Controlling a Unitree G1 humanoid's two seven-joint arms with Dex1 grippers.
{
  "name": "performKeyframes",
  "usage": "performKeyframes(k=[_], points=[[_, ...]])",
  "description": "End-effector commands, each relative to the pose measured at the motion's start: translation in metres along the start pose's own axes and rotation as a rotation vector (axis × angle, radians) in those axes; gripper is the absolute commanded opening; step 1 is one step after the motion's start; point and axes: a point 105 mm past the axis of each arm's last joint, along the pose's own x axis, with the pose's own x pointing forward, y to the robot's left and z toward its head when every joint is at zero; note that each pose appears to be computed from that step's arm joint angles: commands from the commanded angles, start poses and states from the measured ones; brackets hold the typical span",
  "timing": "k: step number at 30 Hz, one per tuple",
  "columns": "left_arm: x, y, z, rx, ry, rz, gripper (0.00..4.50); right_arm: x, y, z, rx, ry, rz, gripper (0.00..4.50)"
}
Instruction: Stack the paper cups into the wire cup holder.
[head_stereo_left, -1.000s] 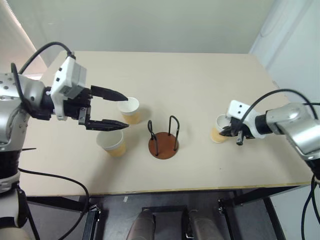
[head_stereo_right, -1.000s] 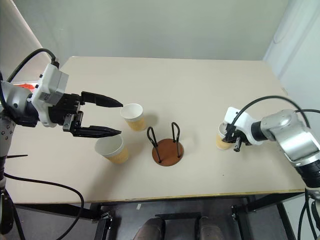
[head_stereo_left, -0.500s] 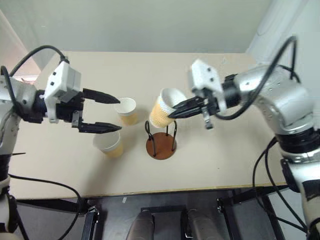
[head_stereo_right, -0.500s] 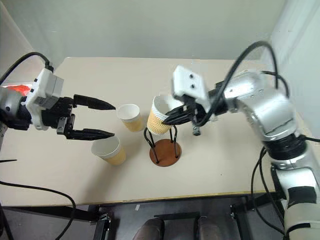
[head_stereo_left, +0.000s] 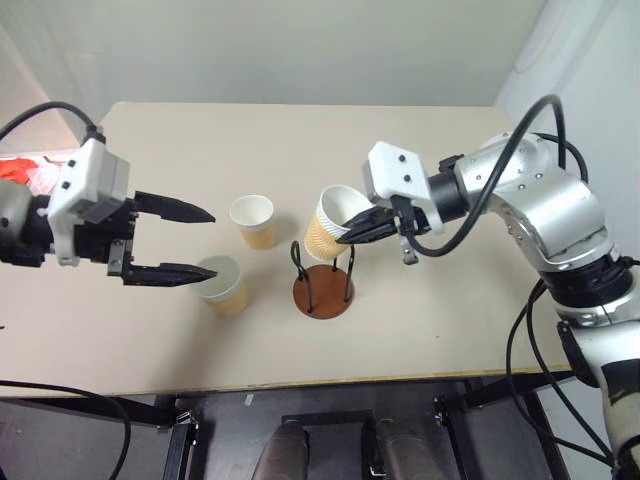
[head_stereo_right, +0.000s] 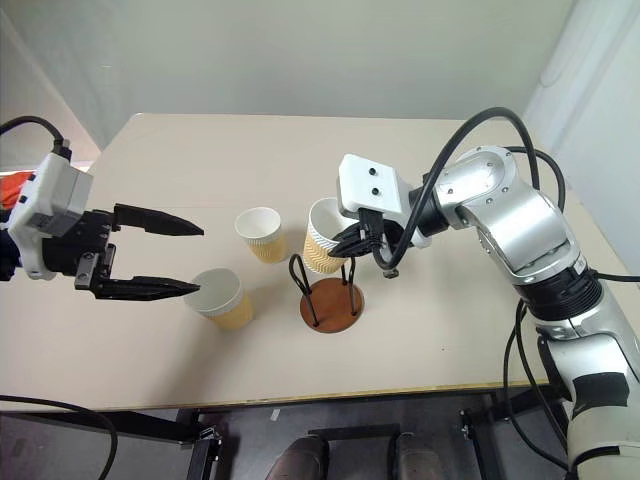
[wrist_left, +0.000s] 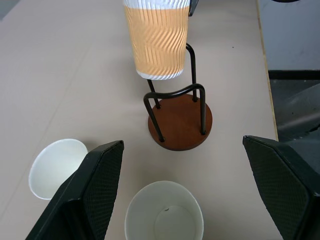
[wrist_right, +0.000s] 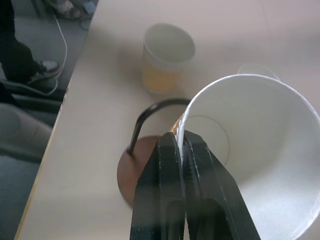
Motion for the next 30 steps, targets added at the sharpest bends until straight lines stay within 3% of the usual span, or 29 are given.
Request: performKeyframes(k=[1,6,9,12,20,24,30], points=[[-0.006,-0.001,0.010,0.038,-0.001,0.022,4.21,0.002,0.005,0.003,-0.062,0.008,0.024,0.07],[-0.005,0.000,0.011,0.037,0.003,0.022,4.21,0.003,0.005,0.002,-0.082,0.015,0.029,0.07],[-0.005,0.000,0.009,0.040,0.021,0.014,4.21,0.003,0.004,-0.001,-0.083,0.035,0.019,0.69],[-0.005,0.000,0.003,0.044,0.068,0.001,4.21,0.003,0.002,-0.002,-0.081,0.040,0.009,1.57],[-0.019,0.001,-0.032,0.129,0.406,-0.096,4.21,-0.005,0.004,0.003,-0.047,-0.016,-0.004,4.37],[-0.007,-0.003,-0.033,0.173,0.421,-0.172,4.21,-0.005,-0.023,0.013,0.096,-0.175,-0.171,4.48],[0.009,-0.011,-0.041,0.176,0.423,-0.270,4.21,-0.002,-0.004,0.022,0.149,-0.284,-0.104,4.48]])
